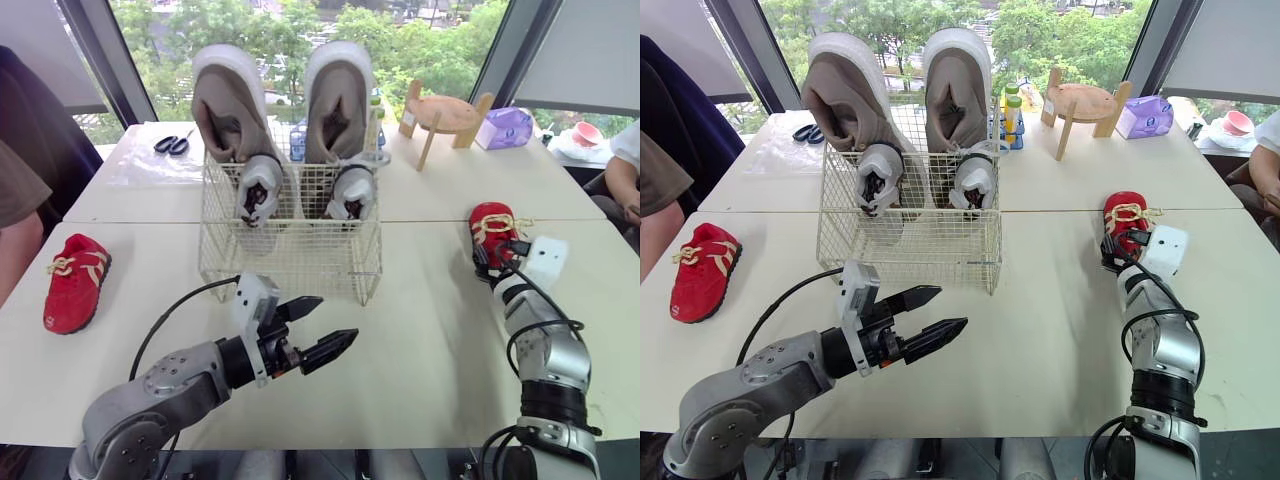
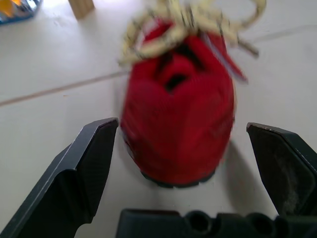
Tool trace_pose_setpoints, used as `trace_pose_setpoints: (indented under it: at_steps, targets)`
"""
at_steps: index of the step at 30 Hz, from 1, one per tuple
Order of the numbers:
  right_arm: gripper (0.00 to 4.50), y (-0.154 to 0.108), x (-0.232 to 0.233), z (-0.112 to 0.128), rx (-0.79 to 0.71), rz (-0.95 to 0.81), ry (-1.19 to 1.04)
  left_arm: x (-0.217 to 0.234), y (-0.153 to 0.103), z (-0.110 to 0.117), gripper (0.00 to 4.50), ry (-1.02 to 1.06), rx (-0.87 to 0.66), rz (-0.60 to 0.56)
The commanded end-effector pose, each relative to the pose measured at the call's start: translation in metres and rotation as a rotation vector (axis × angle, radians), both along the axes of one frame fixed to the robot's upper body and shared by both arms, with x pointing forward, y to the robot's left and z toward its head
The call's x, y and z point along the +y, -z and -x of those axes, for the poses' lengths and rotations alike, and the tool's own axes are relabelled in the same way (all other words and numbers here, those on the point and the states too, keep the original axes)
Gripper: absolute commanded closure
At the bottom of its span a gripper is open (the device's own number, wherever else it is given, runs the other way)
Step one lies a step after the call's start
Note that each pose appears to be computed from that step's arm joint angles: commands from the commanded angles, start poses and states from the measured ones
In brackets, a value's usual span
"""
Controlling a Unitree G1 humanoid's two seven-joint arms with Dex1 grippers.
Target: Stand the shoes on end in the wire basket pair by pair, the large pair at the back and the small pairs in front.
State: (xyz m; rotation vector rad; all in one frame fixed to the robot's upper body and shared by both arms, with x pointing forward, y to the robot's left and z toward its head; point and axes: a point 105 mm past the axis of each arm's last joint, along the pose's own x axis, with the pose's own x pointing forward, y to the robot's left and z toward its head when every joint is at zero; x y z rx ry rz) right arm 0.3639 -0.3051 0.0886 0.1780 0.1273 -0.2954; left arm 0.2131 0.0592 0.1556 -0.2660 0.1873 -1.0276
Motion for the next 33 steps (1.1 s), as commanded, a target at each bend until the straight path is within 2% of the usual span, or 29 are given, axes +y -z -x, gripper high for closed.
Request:
trace_pose_setpoints:
  at_steps: [1,4,7,8,10,12,15,17,19,23,24,25,27,30,33]
  targets:
    - [0.26,-0.009,-0.002,-0.015,-0.050,0.031,0.019,0.001,-0.011,0.007,0.02,0.018,-0.051,-0.007]
    - [1.20,-0.006,0.001,-0.022,-0.058,0.032,0.004,0.006,-0.016,0.012,0.00,0.036,-0.058,-0.019]
    - [2.41,-0.005,0.005,-0.025,-0.070,0.023,-0.002,0.017,-0.022,0.016,0.00,0.041,-0.058,-0.014]
    - [2.58,-0.007,0.006,-0.025,-0.082,0.022,-0.005,0.021,-0.025,0.016,0.00,0.038,-0.058,-0.005]
    - [2.68,-0.028,0.008,-0.028,-0.155,0.049,-0.033,0.035,-0.039,0.013,0.00,0.013,-0.062,0.055]
    - [2.68,-0.066,0.006,-0.032,-0.269,0.081,-0.045,0.054,-0.057,0.005,0.00,-0.035,-0.080,0.119]
    - [2.68,-0.147,0.000,-0.037,-0.510,0.080,-0.081,0.082,-0.101,-0.013,0.00,-0.115,-0.142,0.294]
    - [2.68,-0.209,0.010,-0.036,-0.672,0.116,-0.195,0.091,-0.130,-0.023,0.00,-0.139,-0.185,0.402]
    - [2.68,-0.260,0.026,-0.027,-0.797,0.152,-0.320,0.093,-0.149,-0.030,0.00,-0.144,-0.200,0.469]
    - [2.68,-0.333,0.080,0.007,-0.971,0.265,-0.651,0.099,-0.179,-0.042,0.00,-0.150,-0.221,0.560]
    - [2.68,-0.343,0.108,0.024,-0.982,0.348,-0.816,0.102,-0.192,-0.044,0.00,-0.147,-0.237,0.597]
    - [2.68,-0.341,0.132,0.037,-0.955,0.440,-0.971,0.103,-0.202,-0.045,0.00,-0.140,-0.251,0.620]
    - [2.68,-0.333,0.160,0.054,-0.902,0.597,-1.128,0.102,-0.218,-0.042,0.00,-0.099,-0.269,0.645]
    - [2.68,-0.332,0.181,0.070,-0.887,0.671,-1.252,0.098,-0.234,-0.038,0.00,-0.033,-0.278,0.654]
    - [2.68,-0.331,0.196,0.078,-0.903,0.741,-1.325,0.091,-0.236,-0.038,0.00,0.018,-0.273,0.612]
